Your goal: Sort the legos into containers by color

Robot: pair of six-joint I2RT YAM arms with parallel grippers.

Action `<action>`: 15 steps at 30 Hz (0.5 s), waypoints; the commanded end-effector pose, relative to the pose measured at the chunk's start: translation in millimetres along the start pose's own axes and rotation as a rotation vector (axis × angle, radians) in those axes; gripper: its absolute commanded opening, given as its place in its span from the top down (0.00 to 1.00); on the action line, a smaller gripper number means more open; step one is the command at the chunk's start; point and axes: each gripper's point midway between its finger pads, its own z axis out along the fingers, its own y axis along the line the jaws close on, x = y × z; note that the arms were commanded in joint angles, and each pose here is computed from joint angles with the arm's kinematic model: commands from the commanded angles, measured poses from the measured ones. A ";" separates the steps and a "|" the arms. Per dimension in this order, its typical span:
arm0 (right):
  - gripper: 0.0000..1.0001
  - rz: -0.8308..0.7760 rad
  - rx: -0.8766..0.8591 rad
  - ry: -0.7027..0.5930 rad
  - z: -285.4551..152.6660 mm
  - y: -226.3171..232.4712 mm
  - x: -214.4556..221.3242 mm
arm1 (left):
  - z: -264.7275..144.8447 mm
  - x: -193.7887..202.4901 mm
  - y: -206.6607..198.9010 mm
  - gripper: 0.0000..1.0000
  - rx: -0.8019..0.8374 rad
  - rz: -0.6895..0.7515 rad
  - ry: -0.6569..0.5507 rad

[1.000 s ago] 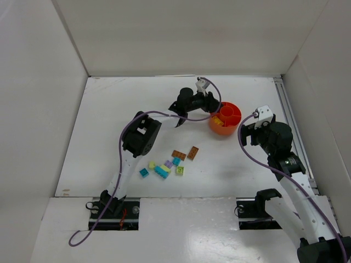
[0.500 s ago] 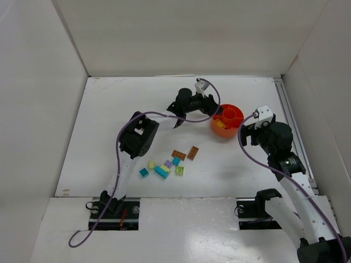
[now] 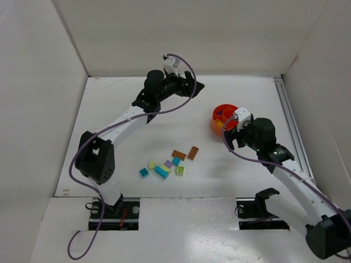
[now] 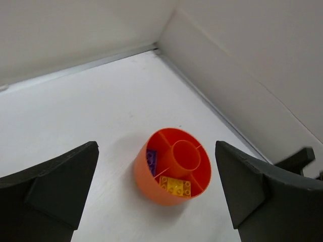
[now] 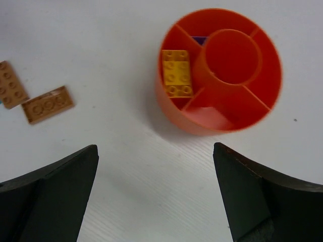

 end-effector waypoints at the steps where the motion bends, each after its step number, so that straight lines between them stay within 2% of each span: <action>1: 0.00 -0.083 -0.021 -0.061 5.5 18.7 -34.9 | -53.4 41.1 48.9 0.00 -0.407 -0.114 0.163; 3: 0.00 -0.078 -0.056 -0.041 13.3 43.7 -38.1 | -97.1 66.0 60.2 0.00 -0.558 -0.161 0.219; 4: 0.00 -0.076 -0.029 -0.022 16.1 45.0 -34.7 | -112.9 71.2 66.2 0.00 -0.630 -0.195 0.207; 5: 0.00 -0.102 -0.074 -0.043 17.2 63.6 -42.4 | -134.7 100.3 71.7 0.00 -0.676 -0.222 0.255; 6: 0.00 -0.105 -0.100 -0.040 21.2 74.0 -41.5 | -150.4 92.7 60.0 0.00 -0.665 -0.236 0.222; 9: 0.00 -0.138 -0.216 -0.052 29.6 110.4 -42.4 | -194.8 104.1 52.6 0.00 -0.736 -0.332 0.166; 11: 0.00 -0.167 -0.276 -0.076 31.8 131.7 -50.9 | -228.6 113.0 62.1 0.00 -0.866 -0.386 0.138; 12: 0.00 -0.215 -0.342 -0.094 29.5 158.5 -51.8 | -243.7 124.0 65.0 0.00 -0.933 -0.466 0.114; 15: 0.00 -0.290 -0.420 -0.084 38.9 201.4 -51.0 | -294.8 137.1 71.4 0.00 -1.101 -0.517 0.077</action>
